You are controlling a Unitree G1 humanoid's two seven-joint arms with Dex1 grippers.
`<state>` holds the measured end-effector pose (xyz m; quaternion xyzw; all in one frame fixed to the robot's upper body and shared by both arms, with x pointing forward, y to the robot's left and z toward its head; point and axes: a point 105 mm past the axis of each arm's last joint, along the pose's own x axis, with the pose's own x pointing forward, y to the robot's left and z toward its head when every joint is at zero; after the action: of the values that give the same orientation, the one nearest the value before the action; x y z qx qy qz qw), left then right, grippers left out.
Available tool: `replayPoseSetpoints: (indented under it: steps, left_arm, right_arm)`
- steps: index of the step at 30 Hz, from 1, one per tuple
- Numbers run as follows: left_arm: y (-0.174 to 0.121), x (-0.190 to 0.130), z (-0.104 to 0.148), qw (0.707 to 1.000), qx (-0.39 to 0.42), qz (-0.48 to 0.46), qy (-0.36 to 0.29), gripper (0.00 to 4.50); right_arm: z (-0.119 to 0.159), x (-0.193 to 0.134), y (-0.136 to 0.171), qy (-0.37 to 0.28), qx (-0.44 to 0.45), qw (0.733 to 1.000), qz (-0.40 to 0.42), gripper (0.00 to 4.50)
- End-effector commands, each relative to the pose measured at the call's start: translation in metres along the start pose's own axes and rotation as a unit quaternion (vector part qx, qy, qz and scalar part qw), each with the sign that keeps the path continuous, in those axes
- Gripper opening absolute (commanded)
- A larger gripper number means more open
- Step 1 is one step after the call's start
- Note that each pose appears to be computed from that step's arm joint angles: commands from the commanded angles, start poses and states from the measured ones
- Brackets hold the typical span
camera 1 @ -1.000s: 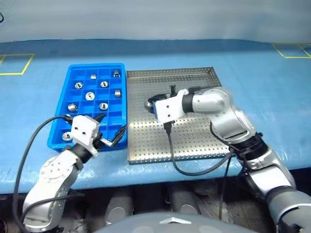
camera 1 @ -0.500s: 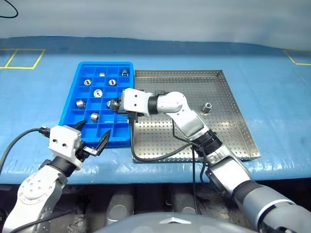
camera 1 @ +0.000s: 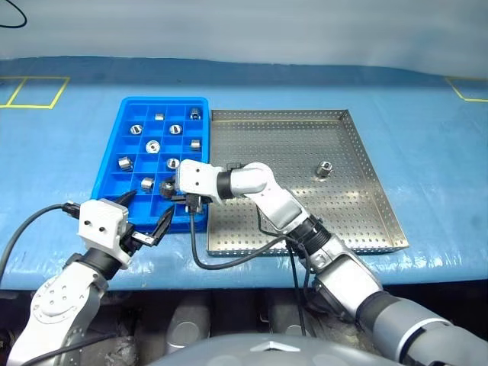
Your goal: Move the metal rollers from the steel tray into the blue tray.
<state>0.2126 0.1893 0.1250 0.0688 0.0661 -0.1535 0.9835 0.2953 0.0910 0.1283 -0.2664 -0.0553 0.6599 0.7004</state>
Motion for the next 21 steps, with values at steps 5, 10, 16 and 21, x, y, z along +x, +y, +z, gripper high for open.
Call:
replayPoseSetpoints:
  steps: [5,10,16,21]
  left_arm:
    - [-0.003,-0.009,0.012,1.000,0.008,0.012,-0.023,4.50]
    - [-0.002,-0.012,0.010,1.000,0.005,0.020,-0.019,4.50]
    - [-0.002,-0.014,0.008,1.000,0.000,0.022,-0.013,4.50]
    - [-0.001,-0.016,0.007,1.000,0.001,0.025,-0.010,4.50]
  right_arm:
    - [0.007,0.012,0.004,-0.023,0.014,1.000,0.008,1.33]
    - [0.002,0.019,0.004,-0.021,0.028,0.999,0.008,1.33]
    - [-0.008,0.025,0.000,-0.008,0.041,0.999,0.004,1.33]
    - [-0.011,0.026,0.001,-0.003,0.044,0.999,0.013,1.68]
